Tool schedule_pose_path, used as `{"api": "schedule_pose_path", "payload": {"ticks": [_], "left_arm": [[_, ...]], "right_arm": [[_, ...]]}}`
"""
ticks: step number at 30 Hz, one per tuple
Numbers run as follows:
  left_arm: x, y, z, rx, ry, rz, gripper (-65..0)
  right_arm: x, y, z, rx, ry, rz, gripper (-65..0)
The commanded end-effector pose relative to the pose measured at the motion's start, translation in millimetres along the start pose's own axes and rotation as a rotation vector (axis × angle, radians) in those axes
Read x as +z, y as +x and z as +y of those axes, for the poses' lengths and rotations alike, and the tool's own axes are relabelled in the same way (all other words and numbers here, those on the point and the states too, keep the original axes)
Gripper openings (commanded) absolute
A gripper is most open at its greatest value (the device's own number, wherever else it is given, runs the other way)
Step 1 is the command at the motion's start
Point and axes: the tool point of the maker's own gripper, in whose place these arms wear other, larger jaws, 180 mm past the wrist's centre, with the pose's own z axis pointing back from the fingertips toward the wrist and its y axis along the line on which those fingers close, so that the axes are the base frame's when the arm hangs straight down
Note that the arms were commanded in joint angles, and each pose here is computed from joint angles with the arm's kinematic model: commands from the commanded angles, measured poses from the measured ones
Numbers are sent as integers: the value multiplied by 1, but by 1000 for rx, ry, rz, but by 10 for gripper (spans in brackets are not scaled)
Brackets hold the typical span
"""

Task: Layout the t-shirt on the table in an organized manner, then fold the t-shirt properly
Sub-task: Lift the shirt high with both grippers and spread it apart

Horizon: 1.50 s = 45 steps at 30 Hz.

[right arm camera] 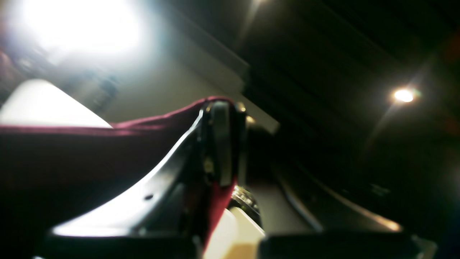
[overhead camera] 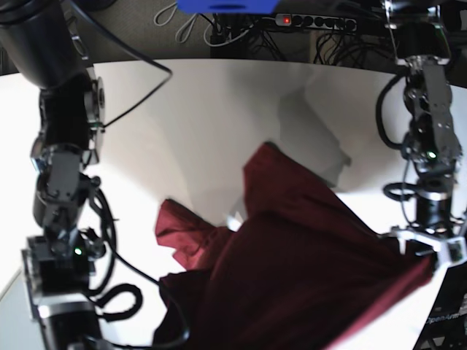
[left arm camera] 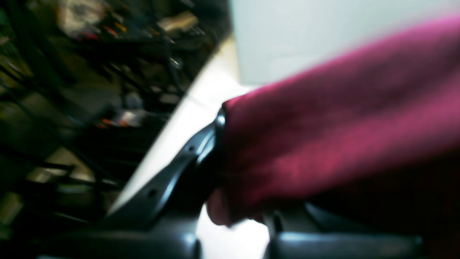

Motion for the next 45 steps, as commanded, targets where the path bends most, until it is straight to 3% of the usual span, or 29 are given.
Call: {"api": "schedule_pose_path", "payload": {"ticks": [1,7,13,16,22,31,37,45], "left_arm": [[-5,34,20,-20,54,-100,-649],[-11,89,56,-65,124,-222,-649],[4,122,83,-92,189,-307,-649],[17,139,96,-81,232,-357,-649],[29,154,96,-89,239,-405,-649],[47,170,109,-99,281,-459,-649],[49,189,111,-89,293,-514,-648],[61,252,121,-44,337,-693,-648]], "right_arm": [[-4,14,-18,17,-52,-52,-650],[13,15,-38,31,-111,-39,-650],[41,-16,-43,33,-129,69,-650],[58,-24,-43,41,-132,69,-650],[92,-10,-45,9,-198,-50,-650],[107,15,-92,-24,-388,-224,-650],[95,34,-125,1,-495,-316,-650],[72,78,-154,19,-576,-496,-650]]}}
